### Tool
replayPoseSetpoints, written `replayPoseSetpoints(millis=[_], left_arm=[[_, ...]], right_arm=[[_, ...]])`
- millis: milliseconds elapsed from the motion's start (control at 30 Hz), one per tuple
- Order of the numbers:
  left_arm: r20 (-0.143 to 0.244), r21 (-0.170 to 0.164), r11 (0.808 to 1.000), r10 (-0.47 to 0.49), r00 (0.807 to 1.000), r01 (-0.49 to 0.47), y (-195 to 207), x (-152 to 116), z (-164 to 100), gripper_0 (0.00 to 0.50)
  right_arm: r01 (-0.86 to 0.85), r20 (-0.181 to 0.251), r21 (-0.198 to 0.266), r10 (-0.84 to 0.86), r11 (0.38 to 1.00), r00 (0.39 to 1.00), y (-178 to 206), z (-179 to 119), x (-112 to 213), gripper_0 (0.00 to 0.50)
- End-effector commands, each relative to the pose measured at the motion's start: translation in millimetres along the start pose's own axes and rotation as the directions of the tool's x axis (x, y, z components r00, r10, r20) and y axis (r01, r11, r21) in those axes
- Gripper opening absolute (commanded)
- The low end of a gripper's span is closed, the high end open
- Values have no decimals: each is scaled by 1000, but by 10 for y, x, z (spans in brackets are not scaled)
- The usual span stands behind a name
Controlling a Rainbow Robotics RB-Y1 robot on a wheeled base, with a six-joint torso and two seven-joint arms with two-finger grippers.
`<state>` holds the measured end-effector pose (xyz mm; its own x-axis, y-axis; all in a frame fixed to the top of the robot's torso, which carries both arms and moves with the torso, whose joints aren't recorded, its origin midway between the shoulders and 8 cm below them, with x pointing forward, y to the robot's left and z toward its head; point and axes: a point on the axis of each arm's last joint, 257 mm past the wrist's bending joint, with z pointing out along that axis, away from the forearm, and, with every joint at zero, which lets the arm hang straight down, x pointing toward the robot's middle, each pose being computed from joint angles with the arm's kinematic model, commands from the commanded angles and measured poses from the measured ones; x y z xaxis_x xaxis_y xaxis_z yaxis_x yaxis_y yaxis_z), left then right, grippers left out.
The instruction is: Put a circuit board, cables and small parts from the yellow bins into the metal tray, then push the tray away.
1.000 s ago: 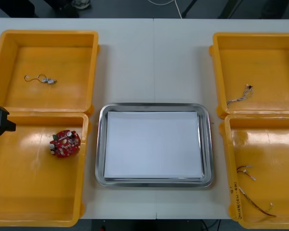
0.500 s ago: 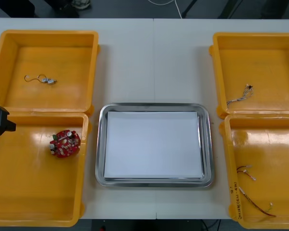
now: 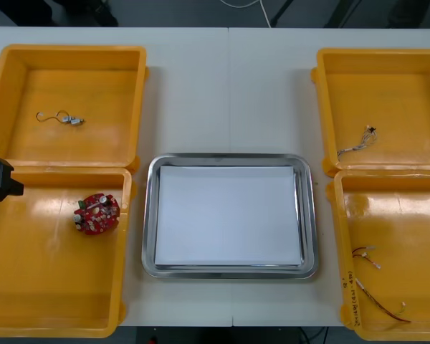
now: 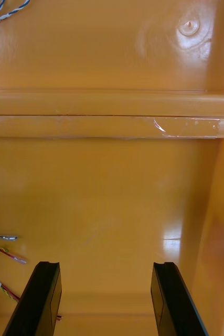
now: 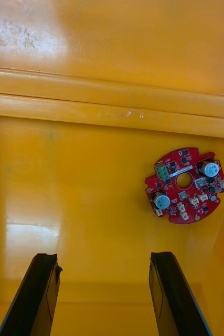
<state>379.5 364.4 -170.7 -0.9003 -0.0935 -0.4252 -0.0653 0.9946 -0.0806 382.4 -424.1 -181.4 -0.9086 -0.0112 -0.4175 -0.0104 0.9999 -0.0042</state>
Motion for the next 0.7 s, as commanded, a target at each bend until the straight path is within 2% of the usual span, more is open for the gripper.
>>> replayPoseSetpoints(millis=[33, 700], left_arm=[[-20, -34, 989, 144, 989, -145, 72, 52, -38, 500], [-20, -34, 989, 144, 989, -145, 72, 52, -38, 500]], right_arm=[[-26, 55, 6, 25, 1000, 998, 37, -107, -169, 500], [-26, 55, 6, 25, 1000, 998, 37, -107, -169, 500]])
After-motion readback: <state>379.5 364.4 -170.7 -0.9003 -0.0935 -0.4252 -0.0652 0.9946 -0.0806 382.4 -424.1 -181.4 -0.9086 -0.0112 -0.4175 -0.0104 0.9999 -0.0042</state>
